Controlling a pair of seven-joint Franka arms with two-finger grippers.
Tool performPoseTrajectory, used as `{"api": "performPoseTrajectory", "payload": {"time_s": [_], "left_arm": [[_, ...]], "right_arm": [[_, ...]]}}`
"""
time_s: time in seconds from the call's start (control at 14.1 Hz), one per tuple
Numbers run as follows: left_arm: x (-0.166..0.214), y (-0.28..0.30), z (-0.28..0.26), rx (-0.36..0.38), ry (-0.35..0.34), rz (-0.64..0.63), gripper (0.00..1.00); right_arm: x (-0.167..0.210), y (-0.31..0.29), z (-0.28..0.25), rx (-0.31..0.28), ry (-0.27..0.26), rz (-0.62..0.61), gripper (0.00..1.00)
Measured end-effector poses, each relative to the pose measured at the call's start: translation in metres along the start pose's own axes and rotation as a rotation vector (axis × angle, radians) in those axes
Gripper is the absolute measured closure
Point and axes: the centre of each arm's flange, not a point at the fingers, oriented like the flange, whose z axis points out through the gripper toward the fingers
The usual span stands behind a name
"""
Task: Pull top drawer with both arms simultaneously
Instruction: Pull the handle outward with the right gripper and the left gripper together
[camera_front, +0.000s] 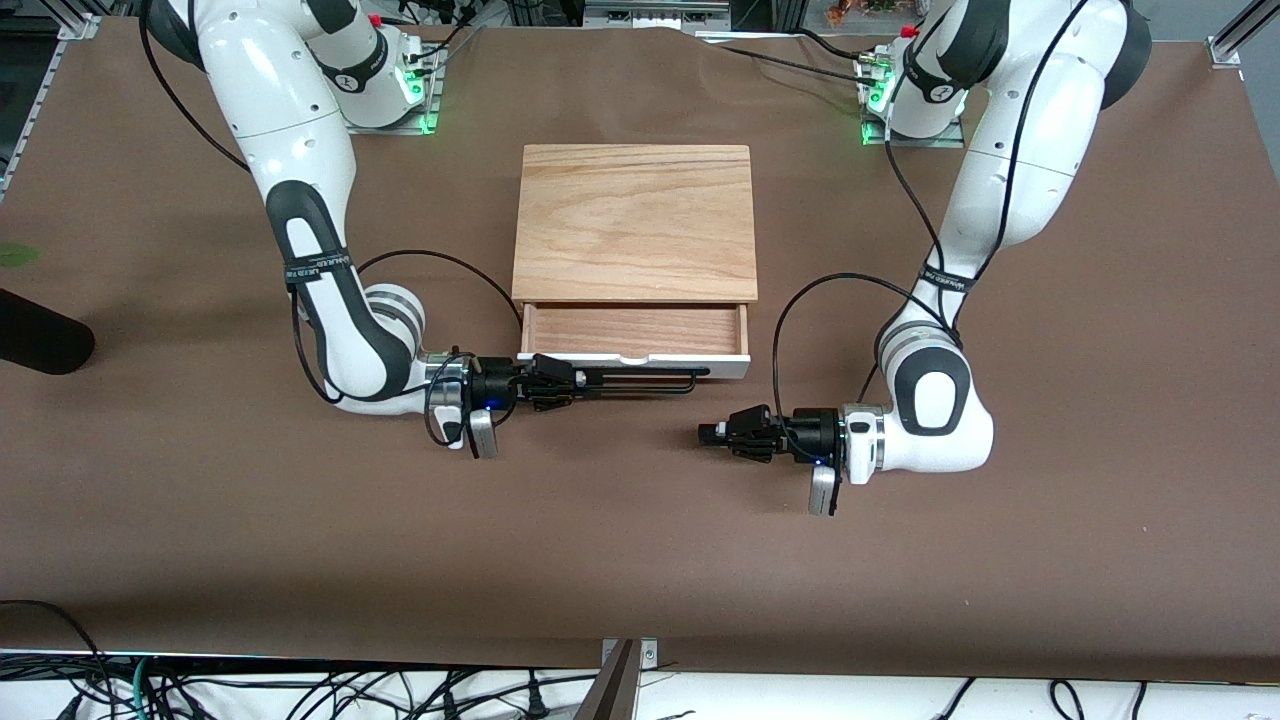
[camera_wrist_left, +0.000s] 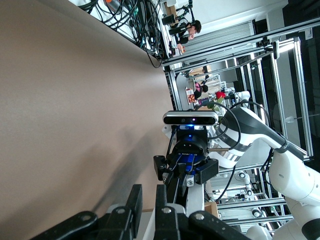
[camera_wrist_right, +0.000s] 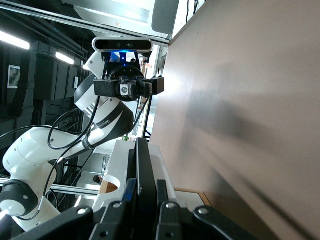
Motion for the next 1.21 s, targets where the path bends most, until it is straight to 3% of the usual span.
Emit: {"api": "performPoseTrajectory", "payload": {"time_s": [0.5, 0.85, 1.21], "left_arm": [[0.001, 0.001, 0.000, 0.000, 0.001, -0.003, 0.80], [0.000, 0.001, 0.001, -0.001, -0.001, -0.006, 0.35], [-0.002, 0.002, 0.009, -0.004, -0.011, -0.007, 0.28]], "right_arm": [[0.028, 0.008, -0.001, 0.002, 0.025, 0.009, 0.80], [0.036, 0.008, -0.002, -0.010, 0.043, 0.006, 0.80], [0.039, 0.007, -0.002, -0.015, 0.049, 0.003, 0.80]]}}
